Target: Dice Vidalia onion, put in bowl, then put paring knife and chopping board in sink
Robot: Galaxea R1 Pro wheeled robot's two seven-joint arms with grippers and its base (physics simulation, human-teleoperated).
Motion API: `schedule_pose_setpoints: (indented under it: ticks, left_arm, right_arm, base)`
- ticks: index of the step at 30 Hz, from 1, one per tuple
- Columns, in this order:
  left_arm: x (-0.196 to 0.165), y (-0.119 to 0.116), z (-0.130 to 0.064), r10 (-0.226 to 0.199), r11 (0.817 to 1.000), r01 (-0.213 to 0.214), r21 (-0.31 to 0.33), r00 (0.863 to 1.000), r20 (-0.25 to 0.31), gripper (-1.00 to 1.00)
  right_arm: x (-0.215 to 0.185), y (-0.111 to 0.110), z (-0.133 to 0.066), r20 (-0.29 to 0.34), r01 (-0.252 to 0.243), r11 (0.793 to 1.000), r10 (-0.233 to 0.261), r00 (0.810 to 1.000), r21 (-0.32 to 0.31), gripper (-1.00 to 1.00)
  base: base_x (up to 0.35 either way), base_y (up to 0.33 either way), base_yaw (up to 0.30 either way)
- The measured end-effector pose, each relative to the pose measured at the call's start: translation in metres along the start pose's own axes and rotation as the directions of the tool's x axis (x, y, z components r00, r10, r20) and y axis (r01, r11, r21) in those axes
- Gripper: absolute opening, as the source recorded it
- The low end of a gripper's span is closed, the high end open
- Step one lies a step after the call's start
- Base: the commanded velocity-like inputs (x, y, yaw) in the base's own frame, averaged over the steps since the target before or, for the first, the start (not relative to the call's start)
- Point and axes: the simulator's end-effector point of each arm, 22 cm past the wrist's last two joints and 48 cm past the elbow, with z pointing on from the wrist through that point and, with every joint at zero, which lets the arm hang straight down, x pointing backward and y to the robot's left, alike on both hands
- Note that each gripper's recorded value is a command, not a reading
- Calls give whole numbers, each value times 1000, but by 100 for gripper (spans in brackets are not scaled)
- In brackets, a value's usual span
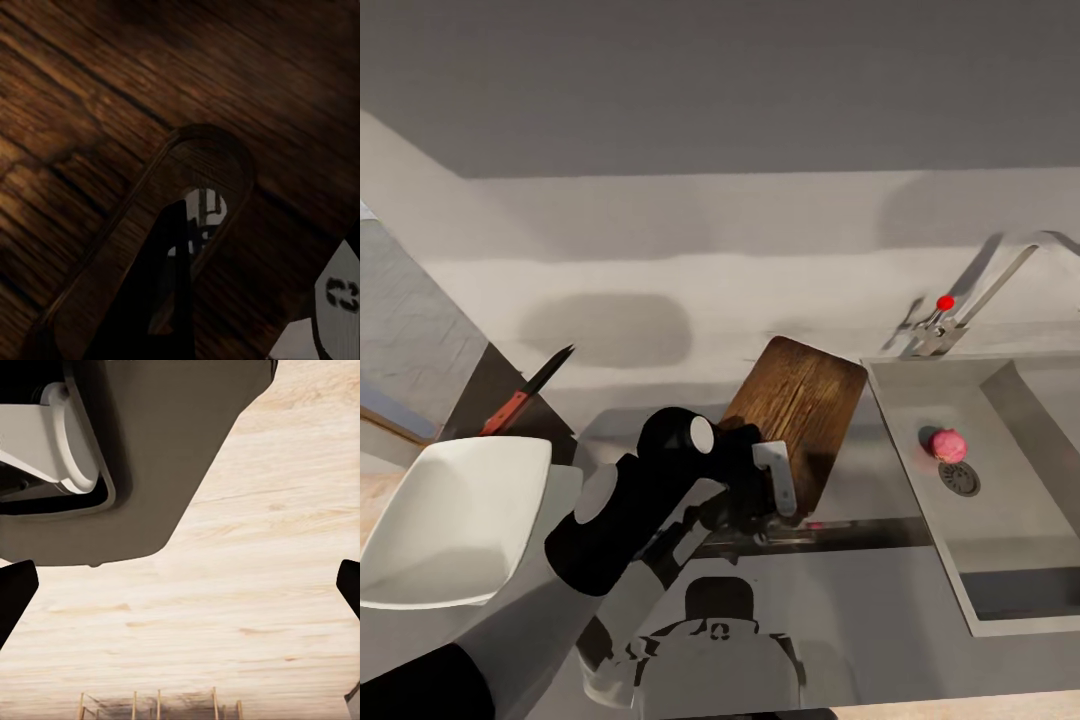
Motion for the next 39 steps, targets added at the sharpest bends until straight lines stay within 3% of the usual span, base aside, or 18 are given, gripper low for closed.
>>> schedule_pose_setpoints:
  ticks: [5,14,18,20,21,28,39]
  left_arm:
    - [17,30,-12,-104,993,105,-47,994,20,-100]
    - [27,50,-23,-181,980,184,-77,982,48,-100]
    - [27,60,-25,-192,974,197,-116,980,57,-100]
    - [29,71,-27,-199,965,206,-165,978,60,-100]
    - [26,71,-27,-216,960,226,-164,974,75,-100]
    - [24,71,-26,-236,953,244,-182,970,66,-100]
    - [24,71,-27,-237,952,246,-182,969,67,-100]
  right_arm:
    - [0,1,0,1,0,1000,0,1000,-2,100]
    - [0,1,0,1,0,1000,0,1000,-2,100]
    - [0,1,0,1,0,1000,0,1000,-2,100]
    - [0,1,0,1,0,1000,0,1000,-2,100]
    - [0,1,0,2,-1,1000,1,1000,-2,100]
    - [-15,-5,-1,65,1,1000,-2,998,5,100]
    - [-12,-2,0,63,2,1000,-2,998,5,100]
  base:
    - [0,0,0]
    - [0,0,0]
    - [0,0,0]
    - [0,0,0]
    - [0,0,0]
    - [0,0,0]
    - [0,-3,0]
